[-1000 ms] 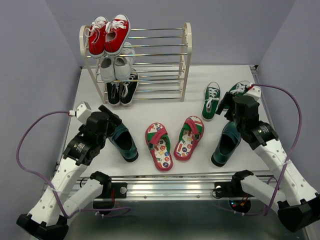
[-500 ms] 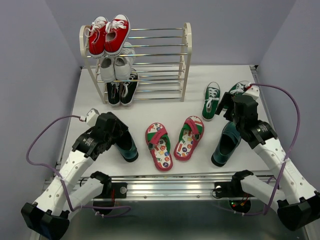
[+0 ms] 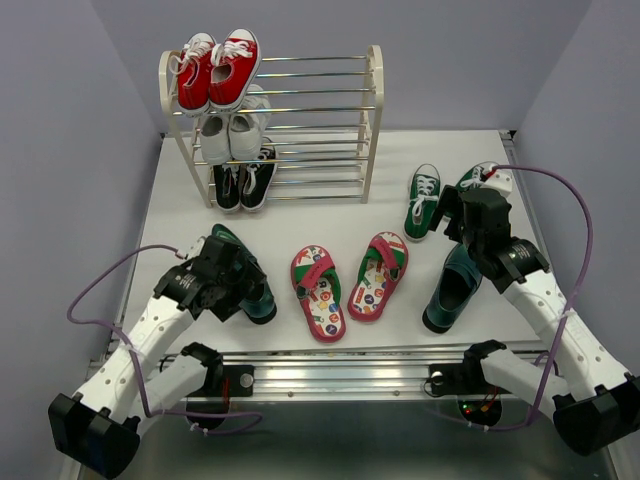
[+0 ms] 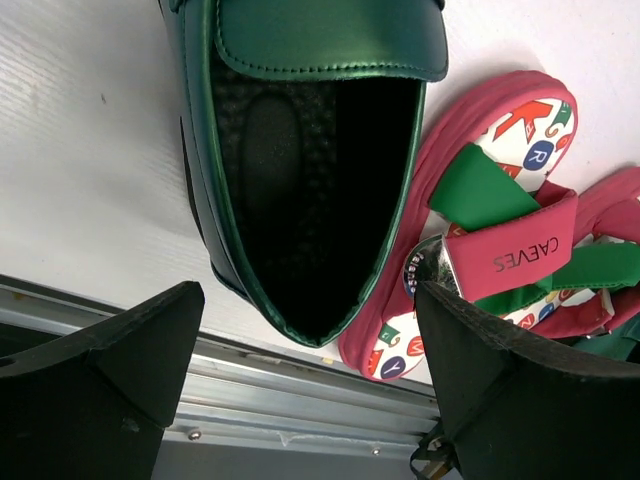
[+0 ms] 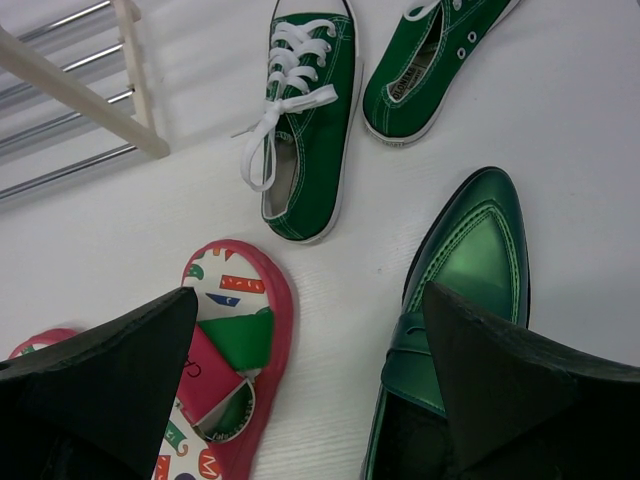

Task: Place and organize the shoes onto the shoe shelf

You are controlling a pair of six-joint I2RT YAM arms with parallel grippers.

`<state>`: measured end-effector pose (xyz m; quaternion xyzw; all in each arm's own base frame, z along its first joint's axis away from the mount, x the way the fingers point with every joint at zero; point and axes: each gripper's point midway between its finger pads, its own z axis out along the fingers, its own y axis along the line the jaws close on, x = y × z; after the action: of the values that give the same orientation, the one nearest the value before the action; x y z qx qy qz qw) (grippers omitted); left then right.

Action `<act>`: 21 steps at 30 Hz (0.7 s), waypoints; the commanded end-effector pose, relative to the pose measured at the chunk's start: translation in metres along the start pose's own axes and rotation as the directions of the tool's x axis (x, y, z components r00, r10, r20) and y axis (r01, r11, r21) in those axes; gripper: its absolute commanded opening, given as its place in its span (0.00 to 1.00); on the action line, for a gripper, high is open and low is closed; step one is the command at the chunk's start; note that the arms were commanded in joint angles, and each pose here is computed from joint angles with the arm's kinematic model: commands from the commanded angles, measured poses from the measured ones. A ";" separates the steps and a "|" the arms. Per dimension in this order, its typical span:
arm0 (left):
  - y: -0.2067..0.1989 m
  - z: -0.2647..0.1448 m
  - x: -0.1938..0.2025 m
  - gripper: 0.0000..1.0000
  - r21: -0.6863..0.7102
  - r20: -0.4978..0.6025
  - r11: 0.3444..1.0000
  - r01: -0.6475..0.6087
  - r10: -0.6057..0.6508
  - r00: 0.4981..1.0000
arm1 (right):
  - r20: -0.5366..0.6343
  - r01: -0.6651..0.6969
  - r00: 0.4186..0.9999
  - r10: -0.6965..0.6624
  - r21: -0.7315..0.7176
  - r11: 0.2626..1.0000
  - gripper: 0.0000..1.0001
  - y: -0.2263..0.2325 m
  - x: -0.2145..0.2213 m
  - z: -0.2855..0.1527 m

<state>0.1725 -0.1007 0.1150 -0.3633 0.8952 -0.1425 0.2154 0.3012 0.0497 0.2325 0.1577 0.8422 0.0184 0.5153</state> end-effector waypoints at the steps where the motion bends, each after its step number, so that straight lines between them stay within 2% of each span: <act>1: 0.004 0.005 0.008 0.99 -0.021 -0.037 0.999 0.024 -0.025 0.999 | 0.038 -0.003 0.999 0.004 -0.012 1.000 1.00 0.002 -0.013 -0.004; 7: 0.009 0.016 0.011 0.86 -0.036 -0.041 0.999 0.031 -0.033 0.999 | 0.031 0.003 1.000 -0.002 -0.003 1.000 1.00 0.001 -0.011 -0.001; 12: 0.016 0.023 0.009 0.84 -0.050 0.000 0.991 0.123 -0.123 0.992 | 0.029 0.008 1.000 -0.008 0.005 1.000 1.00 0.000 -0.010 0.000; 17: 0.015 0.023 0.006 0.60 -0.036 0.020 0.989 0.142 -0.141 0.990 | 0.023 0.013 1.000 -0.013 0.008 1.000 1.00 0.000 -0.009 0.002; 19: 0.017 0.024 0.007 0.57 -0.038 0.018 0.989 0.146 -0.145 0.989 | 0.021 0.016 1.000 -0.016 0.011 1.000 1.00 0.000 -0.008 0.003; 21: 0.019 0.027 0.009 0.49 -0.041 0.010 0.988 0.150 -0.150 0.989 | 0.019 0.015 1.000 -0.015 0.010 1.000 1.00 0.001 -0.008 0.003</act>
<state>0.1718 -0.1031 0.0927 -0.4222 0.8704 -0.1539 0.2009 0.3031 0.0499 0.2270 0.1524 0.8475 0.0114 0.5083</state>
